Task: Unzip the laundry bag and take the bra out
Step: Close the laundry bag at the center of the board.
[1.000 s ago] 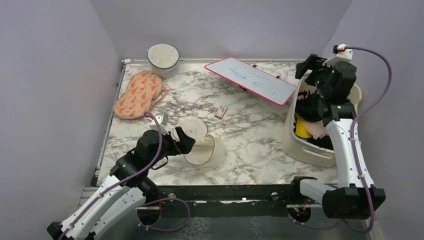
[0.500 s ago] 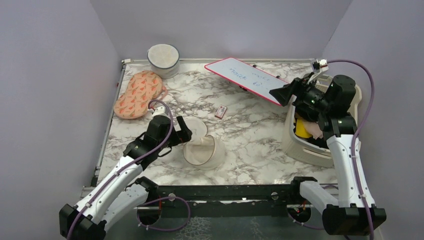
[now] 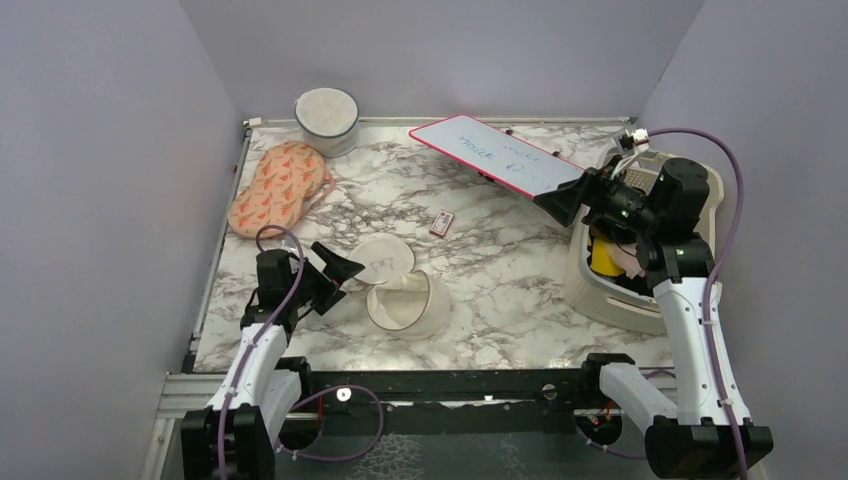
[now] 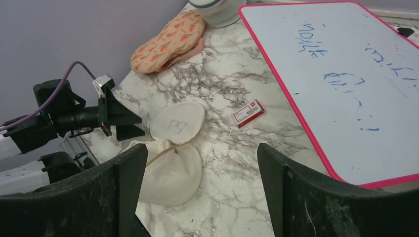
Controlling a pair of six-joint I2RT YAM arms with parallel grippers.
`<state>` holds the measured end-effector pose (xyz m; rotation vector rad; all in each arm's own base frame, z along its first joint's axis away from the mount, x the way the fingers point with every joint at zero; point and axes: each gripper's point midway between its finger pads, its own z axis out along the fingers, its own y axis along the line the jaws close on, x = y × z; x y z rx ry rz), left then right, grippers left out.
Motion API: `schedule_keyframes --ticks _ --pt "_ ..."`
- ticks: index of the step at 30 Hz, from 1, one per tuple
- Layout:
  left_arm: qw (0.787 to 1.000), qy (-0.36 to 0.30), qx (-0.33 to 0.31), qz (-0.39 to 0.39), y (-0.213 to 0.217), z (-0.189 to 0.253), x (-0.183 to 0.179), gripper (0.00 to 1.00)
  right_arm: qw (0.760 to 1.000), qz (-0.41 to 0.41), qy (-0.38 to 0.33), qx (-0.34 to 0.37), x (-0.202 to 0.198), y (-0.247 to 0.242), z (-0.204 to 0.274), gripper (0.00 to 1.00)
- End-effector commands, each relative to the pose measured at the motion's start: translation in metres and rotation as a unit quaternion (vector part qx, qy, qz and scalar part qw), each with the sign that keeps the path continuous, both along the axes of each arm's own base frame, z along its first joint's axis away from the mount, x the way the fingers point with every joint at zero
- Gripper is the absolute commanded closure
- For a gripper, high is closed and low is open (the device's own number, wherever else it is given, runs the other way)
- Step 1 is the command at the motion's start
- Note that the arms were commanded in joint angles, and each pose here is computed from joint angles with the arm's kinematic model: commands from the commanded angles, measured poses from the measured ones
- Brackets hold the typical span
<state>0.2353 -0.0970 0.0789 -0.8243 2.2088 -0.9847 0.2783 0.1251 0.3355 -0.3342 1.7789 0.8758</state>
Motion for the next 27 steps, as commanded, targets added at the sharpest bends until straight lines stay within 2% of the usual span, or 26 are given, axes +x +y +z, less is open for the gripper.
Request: schedule_keyframes --ticks 1,9,14,16,22,27 --pt "0.995 -0.048 -0.081 -0.040 -0.021 0.023 0.007 0.03 1.000 0.020 0.005 0.008 -0.010 0.007 -0.001 0.20" --pt "0.997 -0.034 -0.072 -0.016 -0.014 -0.001 0.022 0.15 1.000 0.018 0.006 0.008 -0.011 0.006 -0.002 0.20" --pt "0.997 -0.033 -0.070 -0.027 -0.015 -0.009 0.031 0.36 1.000 0.016 0.005 0.006 -0.013 0.006 -0.003 0.20" --pt "0.997 -0.031 -0.064 -0.023 -0.013 -0.012 0.035 0.41 1.000 0.012 0.006 0.005 -0.012 0.005 -0.005 0.20" --pt "0.997 -0.040 -0.056 -0.028 -0.012 -0.017 0.042 0.50 1.000 0.007 0.006 0.003 -0.011 0.004 -0.007 0.20" --pt "0.995 -0.040 -0.072 -0.053 -0.019 -0.021 0.043 0.53 1.000 0.007 0.008 0.003 -0.010 0.004 -0.009 0.20"
